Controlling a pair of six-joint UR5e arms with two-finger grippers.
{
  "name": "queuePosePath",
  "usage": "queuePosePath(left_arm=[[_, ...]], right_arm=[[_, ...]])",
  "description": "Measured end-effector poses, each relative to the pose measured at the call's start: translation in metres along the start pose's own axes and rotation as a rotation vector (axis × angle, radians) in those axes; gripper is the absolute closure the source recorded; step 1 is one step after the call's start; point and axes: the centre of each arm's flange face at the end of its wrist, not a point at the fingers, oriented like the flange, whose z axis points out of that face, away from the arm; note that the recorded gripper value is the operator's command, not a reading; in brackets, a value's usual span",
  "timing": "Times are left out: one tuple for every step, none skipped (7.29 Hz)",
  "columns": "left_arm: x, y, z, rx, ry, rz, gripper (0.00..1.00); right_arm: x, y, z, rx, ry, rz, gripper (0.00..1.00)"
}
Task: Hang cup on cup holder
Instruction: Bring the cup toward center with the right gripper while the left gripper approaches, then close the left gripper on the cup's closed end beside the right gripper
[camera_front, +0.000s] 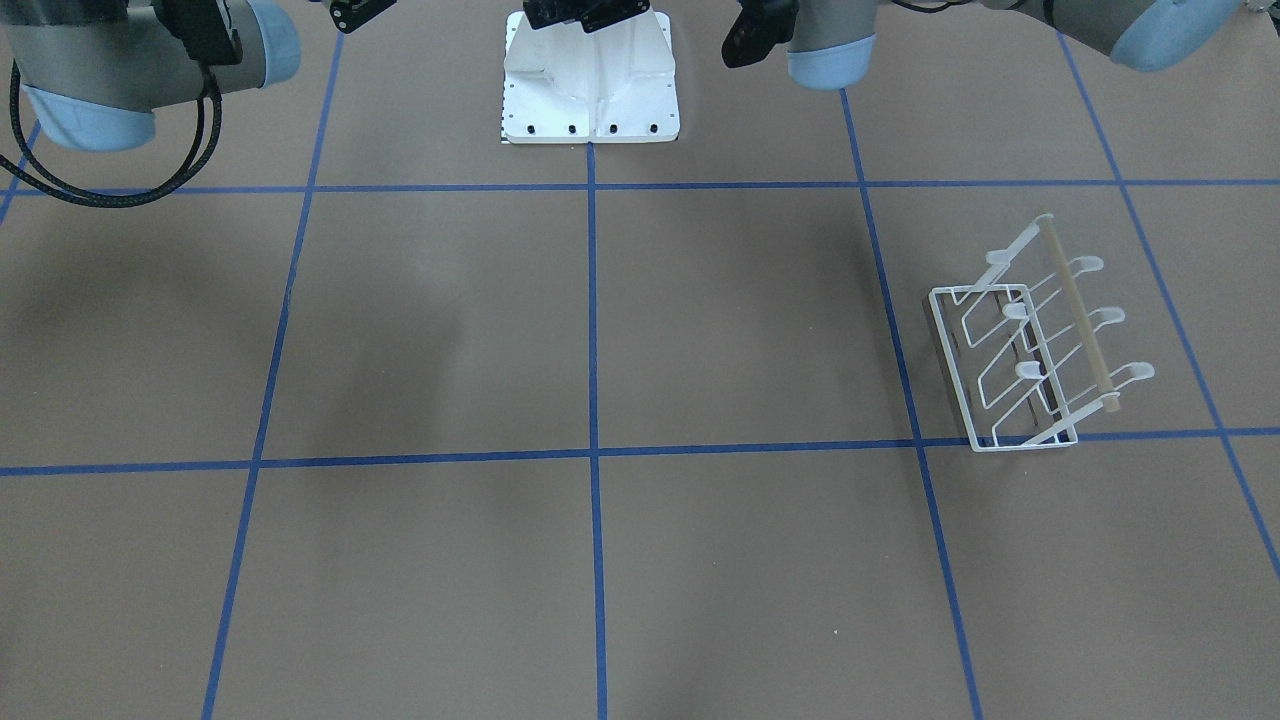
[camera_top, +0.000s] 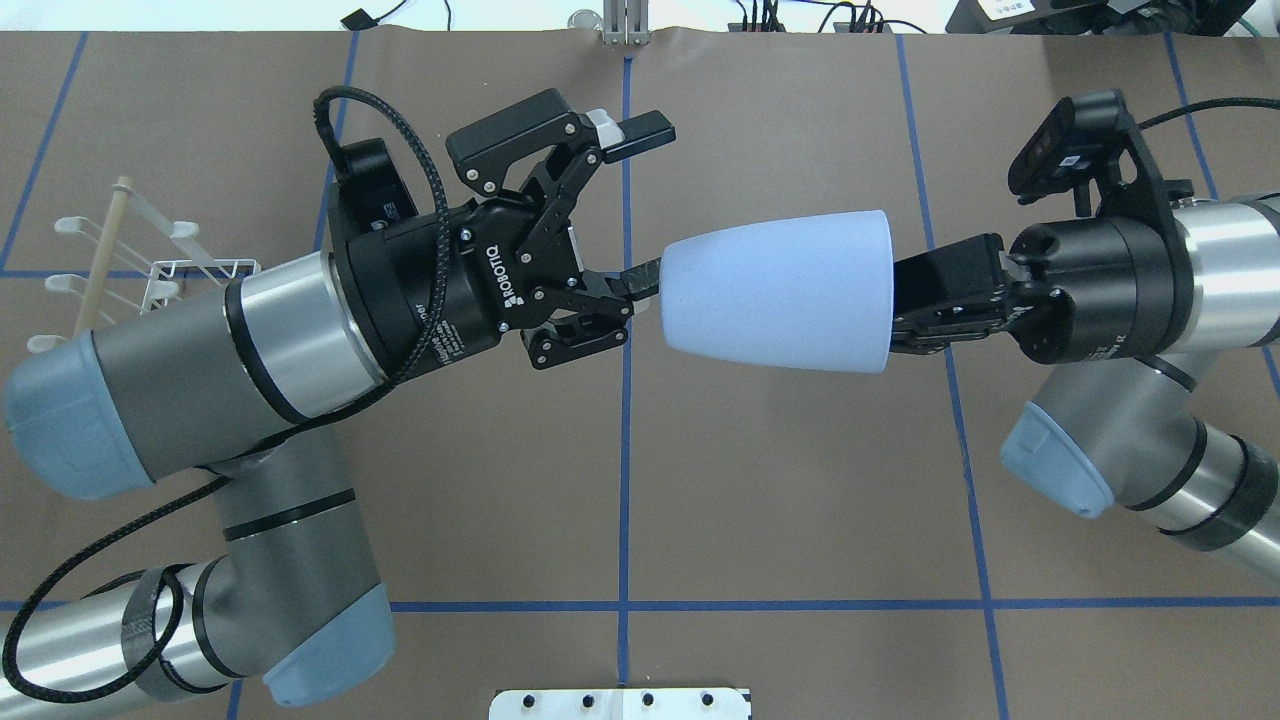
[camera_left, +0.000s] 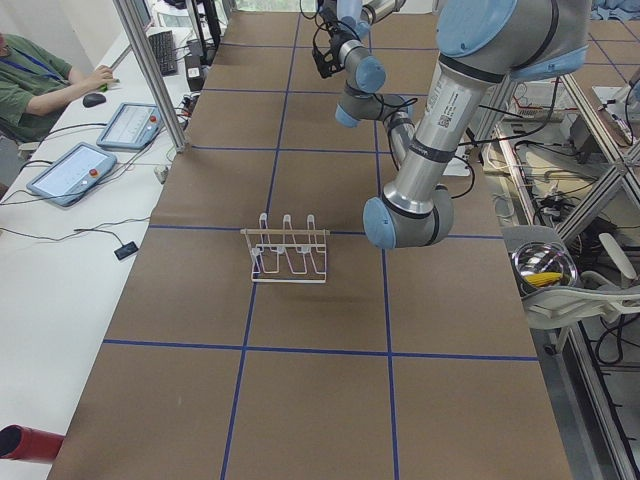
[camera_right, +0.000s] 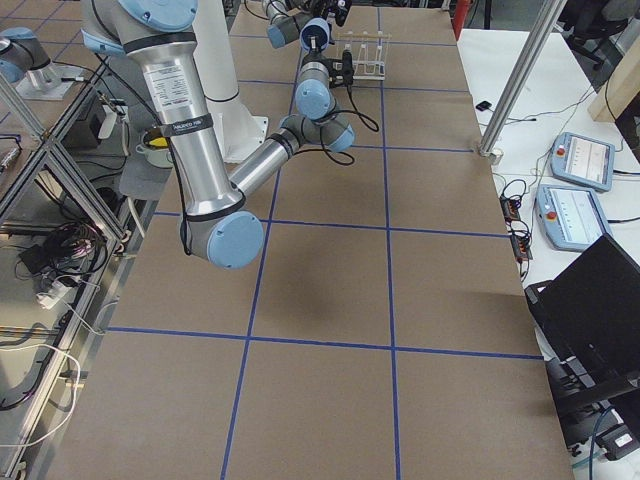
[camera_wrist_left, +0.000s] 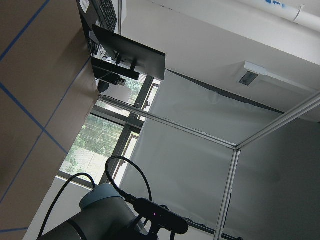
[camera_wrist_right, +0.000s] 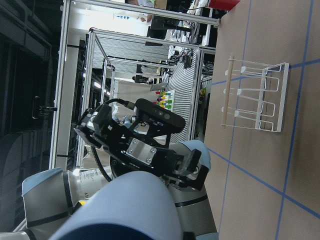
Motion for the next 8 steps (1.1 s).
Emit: queuePosePath(left_arm=[[0.002,0.002,-0.001,-0.004,0.004,-0.006,0.02],[0.003,0.003,-0.002,-0.006,0.005,-0.009,0.02],[0.001,0.003,-0.002,-0.006,0.002,-0.011,0.02],[-0.003,0.004,-0.001,-0.007,-0.005,-0.014,0.02],[-0.009,0.006,0.000,-0.008,-0.014,-0.017,0.02],[-0.012,0.006,0.000,-0.008,-0.020,-0.018,0.02],[-0.013,0.007,0.000,-0.010,-0.019,-0.019,0.02],[-0.011,0.009,0.000,-0.013,-0.015,-0.021,0.02]], right_arm=[[0.001,-0.001,-0.001,0.003,0.003,-0.001,1.00],[0.002,-0.001,-0.001,0.006,0.004,-0.003,1.00],[0.002,-0.002,-0.002,0.009,0.004,-0.006,1.00],[0.000,-0.004,-0.004,0.013,0.003,-0.012,1.00],[-0.002,-0.005,-0.006,0.016,-0.001,-0.019,1.00],[-0.005,-0.006,-0.007,0.018,-0.004,-0.025,1.00],[-0.006,-0.007,-0.009,0.021,-0.004,-0.028,1.00],[-0.006,-0.007,-0.010,0.024,-0.003,-0.029,1.00]])
